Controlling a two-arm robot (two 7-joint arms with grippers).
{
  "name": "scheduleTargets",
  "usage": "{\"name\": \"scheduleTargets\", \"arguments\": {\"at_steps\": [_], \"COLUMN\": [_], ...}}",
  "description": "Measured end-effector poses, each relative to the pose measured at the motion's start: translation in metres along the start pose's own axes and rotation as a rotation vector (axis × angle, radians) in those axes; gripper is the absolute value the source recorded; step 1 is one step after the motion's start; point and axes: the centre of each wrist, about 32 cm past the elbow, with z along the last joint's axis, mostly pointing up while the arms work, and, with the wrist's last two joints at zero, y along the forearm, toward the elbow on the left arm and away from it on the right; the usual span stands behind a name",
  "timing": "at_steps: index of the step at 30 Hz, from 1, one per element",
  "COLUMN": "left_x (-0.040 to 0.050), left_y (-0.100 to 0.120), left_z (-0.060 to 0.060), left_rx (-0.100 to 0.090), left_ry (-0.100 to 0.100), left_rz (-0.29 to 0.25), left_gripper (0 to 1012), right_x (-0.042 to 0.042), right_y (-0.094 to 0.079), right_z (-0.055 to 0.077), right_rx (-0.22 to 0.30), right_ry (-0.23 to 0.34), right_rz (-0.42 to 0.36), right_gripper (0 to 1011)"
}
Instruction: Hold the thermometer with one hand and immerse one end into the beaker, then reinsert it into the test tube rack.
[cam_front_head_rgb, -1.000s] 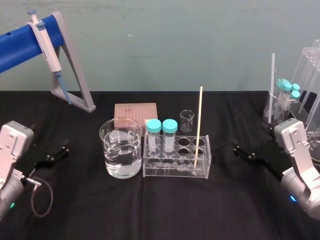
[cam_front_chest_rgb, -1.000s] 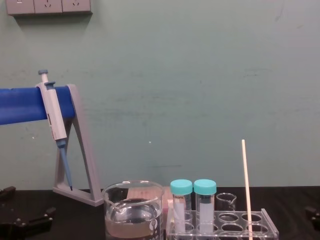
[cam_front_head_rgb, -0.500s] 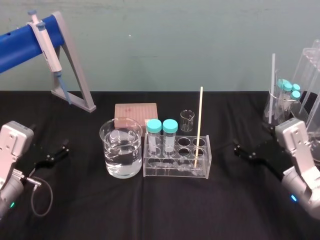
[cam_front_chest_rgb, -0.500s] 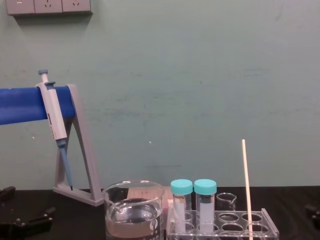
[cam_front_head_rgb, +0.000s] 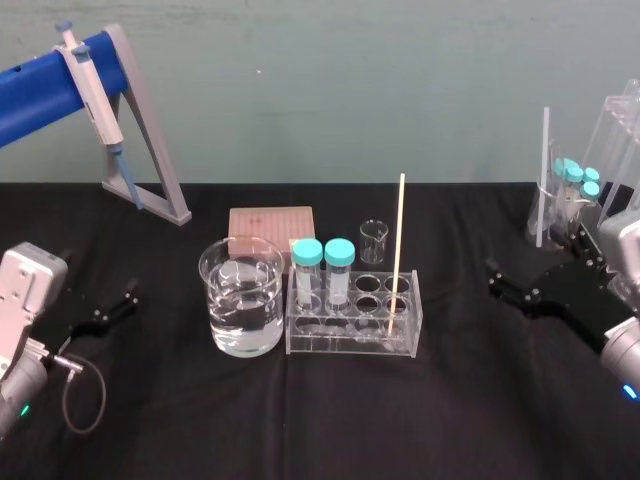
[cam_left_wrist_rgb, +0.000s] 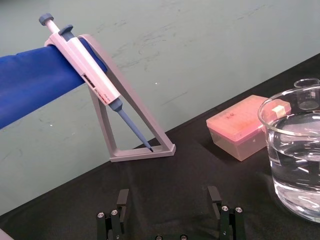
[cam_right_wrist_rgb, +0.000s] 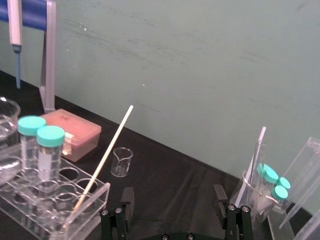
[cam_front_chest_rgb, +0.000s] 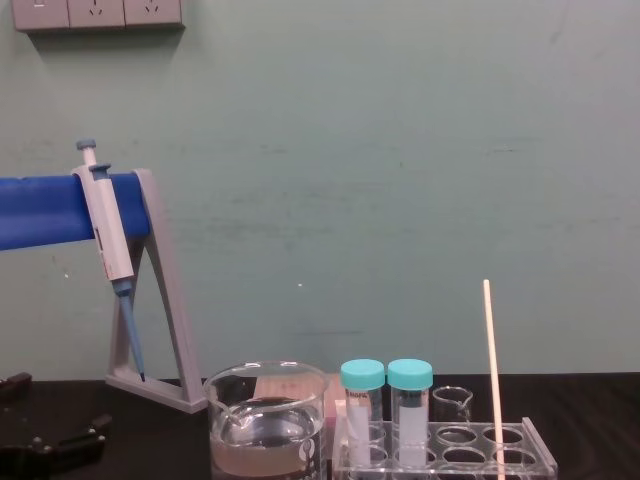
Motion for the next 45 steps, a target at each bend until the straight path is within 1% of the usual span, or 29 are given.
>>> {"name": "scheduleTargets", "arguments": {"at_steps": [1, 4, 5, 6, 7, 9, 10, 11, 12, 13, 14, 18, 19, 21, 24, 27, 30, 33, 36, 37, 39, 40, 45], "left_x": [0.0, 0.0, 0.0, 0.0, 0.0, 0.0, 0.0, 0.0, 0.0, 0.0, 0.0, 0.0, 0.0, 0.0, 0.0, 0.0, 0.0, 0.0, 0.0, 0.0, 0.0, 0.0, 0.0], "left_y": [0.0, 0.0, 0.0, 0.0, 0.0, 0.0, 0.0, 0.0, 0.0, 0.0, 0.0, 0.0, 0.0, 0.0, 0.0, 0.0, 0.0, 0.0, 0.0, 0.0, 0.0, 0.0, 0.0], "left_z": [0.0, 0.0, 0.0, 0.0, 0.0, 0.0, 0.0, 0.0, 0.0, 0.0, 0.0, 0.0, 0.0, 0.0, 0.0, 0.0, 0.0, 0.0, 0.0, 0.0, 0.0, 0.0, 0.0], "left_rx": [0.0, 0.0, 0.0, 0.0, 0.0, 0.0, 0.0, 0.0, 0.0, 0.0, 0.0, 0.0, 0.0, 0.0, 0.0, 0.0, 0.0, 0.0, 0.0, 0.0, 0.0, 0.0, 0.0], "left_ry": [0.0, 0.0, 0.0, 0.0, 0.0, 0.0, 0.0, 0.0, 0.0, 0.0, 0.0, 0.0, 0.0, 0.0, 0.0, 0.0, 0.0, 0.0, 0.0, 0.0, 0.0, 0.0, 0.0], "left_rz": [0.0, 0.0, 0.0, 0.0, 0.0, 0.0, 0.0, 0.0, 0.0, 0.0, 0.0, 0.0, 0.0, 0.0, 0.0, 0.0, 0.0, 0.0, 0.0, 0.0, 0.0, 0.0, 0.0], "left_gripper": [1004, 1004, 1004, 1004, 1004, 1004, 1004, 1004, 1004, 1004, 1004, 1004, 1004, 1004, 1004, 1004, 1004, 1004, 1004, 1004, 1004, 1004, 1004], "right_x": [0.0011, 0.0035, 0.0062, 0.0077, 0.0119, 0.0167, 0.0216, 0.0216, 0.0258, 0.0273, 0.0309, 0.0381, 0.0411, 0.0432, 0.0464, 0.046, 0.0435, 0.0391, 0.0341, 0.0317, 0.0293, 0.0266, 0.0195], "right_y": [-0.004, -0.008, -0.008, -0.008, -0.007, -0.003, 0.001, 0.001, 0.006, 0.008, 0.014, 0.026, 0.032, 0.038, 0.052, 0.062, 0.07, 0.08, 0.089, 0.093, 0.096, 0.1, 0.112], "right_z": [0.007, 0.018, 0.024, 0.027, 0.032, 0.038, 0.041, 0.041, 0.044, 0.044, 0.046, 0.049, 0.05, 0.051, 0.052, 0.052, 0.052, 0.052, 0.052, 0.052, 0.051, 0.05, 0.048], "right_rx": [-0.01, -0.031, -0.055, -0.067, -0.09, -0.117, -0.142, -0.142, -0.164, -0.171, -0.189, -0.224, -0.236, -0.248, -0.272, -0.289, -0.298, -0.308, -0.31, -0.305, -0.301, -0.301, -0.3], "right_ry": [0.024, 0.072, 0.117, 0.141, 0.203, 0.272, 0.339, 0.339, 0.395, 0.415, 0.459, 0.539, 0.574, 0.599, 0.647, 0.669, 0.676, 0.677, 0.662, 0.649, 0.637, 0.628, 0.609], "right_rz": [0.001, 0.01, 0.023, 0.033, 0.056, 0.084, 0.116, 0.116, 0.145, 0.155, 0.181, 0.228, 0.249, 0.261, 0.285, 0.297, 0.303, 0.311, 0.316, 0.318, 0.317, 0.316, 0.308], "right_gripper": [1003, 1003, 1003, 1003, 1003, 1003, 1003, 1003, 1003, 1003, 1003, 1003, 1003, 1003, 1003, 1003, 1003, 1003, 1003, 1003, 1003, 1003, 1003]}}
